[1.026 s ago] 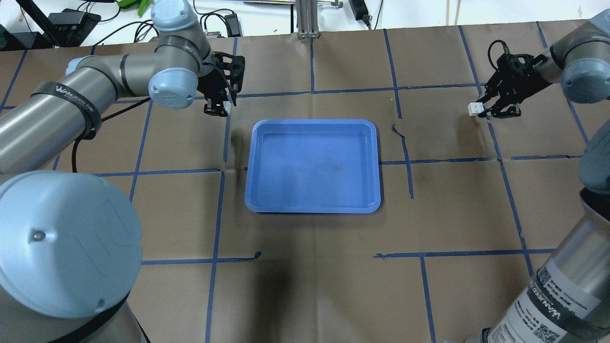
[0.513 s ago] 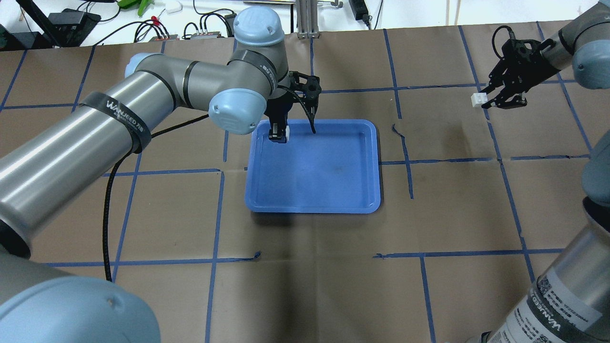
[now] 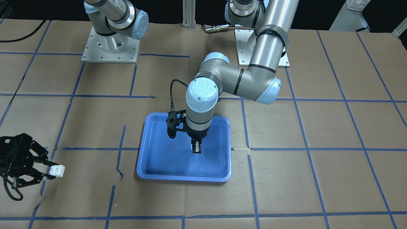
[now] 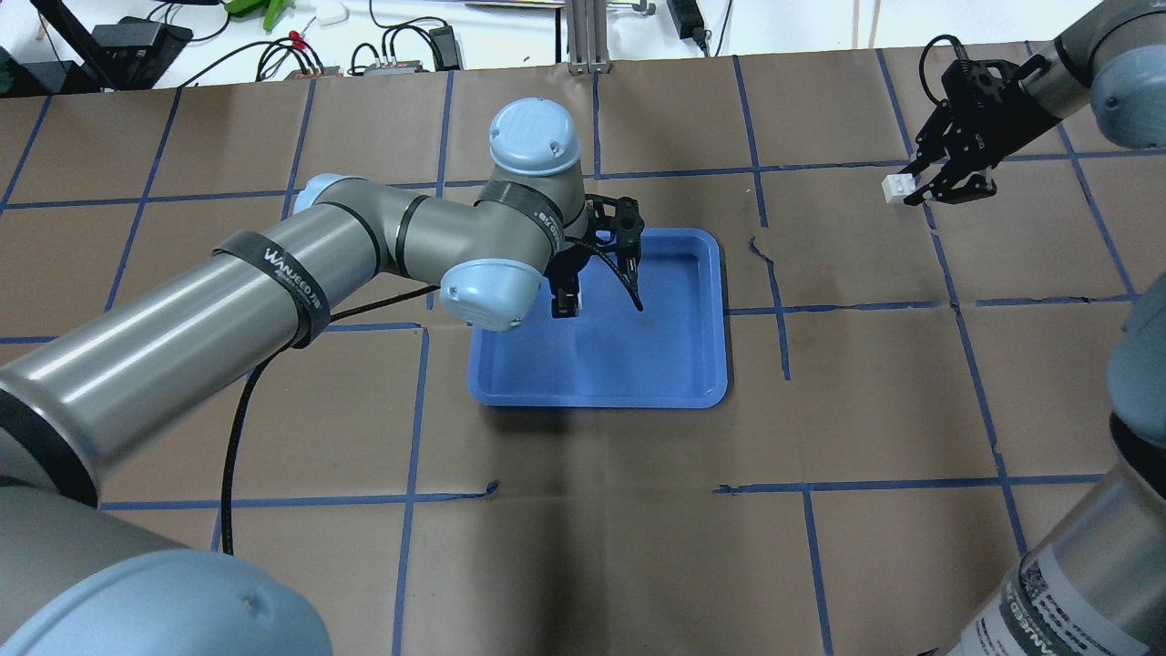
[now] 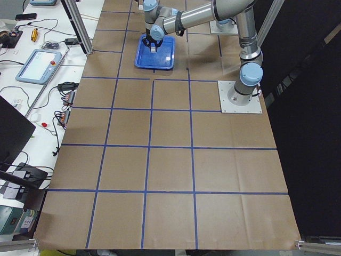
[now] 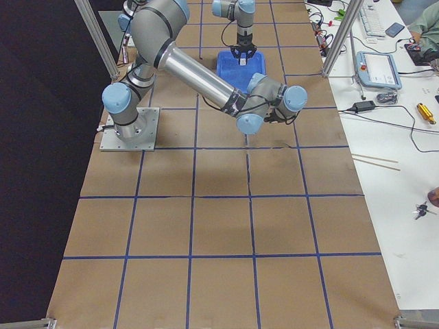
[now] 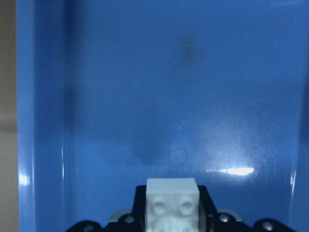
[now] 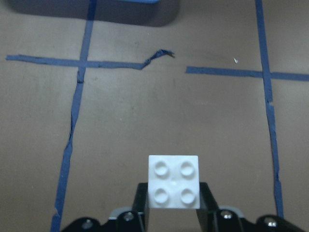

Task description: Assemble white blocks and place on blue tray

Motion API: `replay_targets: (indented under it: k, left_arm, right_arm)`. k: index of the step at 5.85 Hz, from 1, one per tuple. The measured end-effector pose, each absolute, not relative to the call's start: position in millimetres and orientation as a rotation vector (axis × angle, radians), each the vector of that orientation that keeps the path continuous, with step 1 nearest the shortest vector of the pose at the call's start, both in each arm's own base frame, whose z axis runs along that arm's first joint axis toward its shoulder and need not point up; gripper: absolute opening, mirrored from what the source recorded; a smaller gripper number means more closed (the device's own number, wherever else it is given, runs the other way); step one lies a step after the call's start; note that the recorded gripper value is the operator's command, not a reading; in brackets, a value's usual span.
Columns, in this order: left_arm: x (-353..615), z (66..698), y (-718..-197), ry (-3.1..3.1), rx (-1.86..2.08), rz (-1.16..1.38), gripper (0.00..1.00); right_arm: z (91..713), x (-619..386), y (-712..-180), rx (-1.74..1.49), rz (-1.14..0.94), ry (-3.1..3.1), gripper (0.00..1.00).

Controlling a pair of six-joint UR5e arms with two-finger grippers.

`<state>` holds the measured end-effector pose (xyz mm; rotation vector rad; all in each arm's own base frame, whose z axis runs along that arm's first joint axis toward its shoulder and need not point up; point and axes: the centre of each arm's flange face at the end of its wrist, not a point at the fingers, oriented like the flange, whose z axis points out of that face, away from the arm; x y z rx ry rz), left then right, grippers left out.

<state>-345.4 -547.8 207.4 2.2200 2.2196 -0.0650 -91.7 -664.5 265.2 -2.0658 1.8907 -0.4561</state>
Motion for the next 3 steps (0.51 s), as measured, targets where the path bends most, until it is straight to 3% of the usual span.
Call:
replay_targets:
  k: [3]
  left_arm:
    - [-359.9, 183.9, -532.1, 2.196, 2.247, -0.023, 0.07]
  right_arm:
    - [270.2, -27.8, -620.1, -2.048, -0.411, 1.847, 0.19]
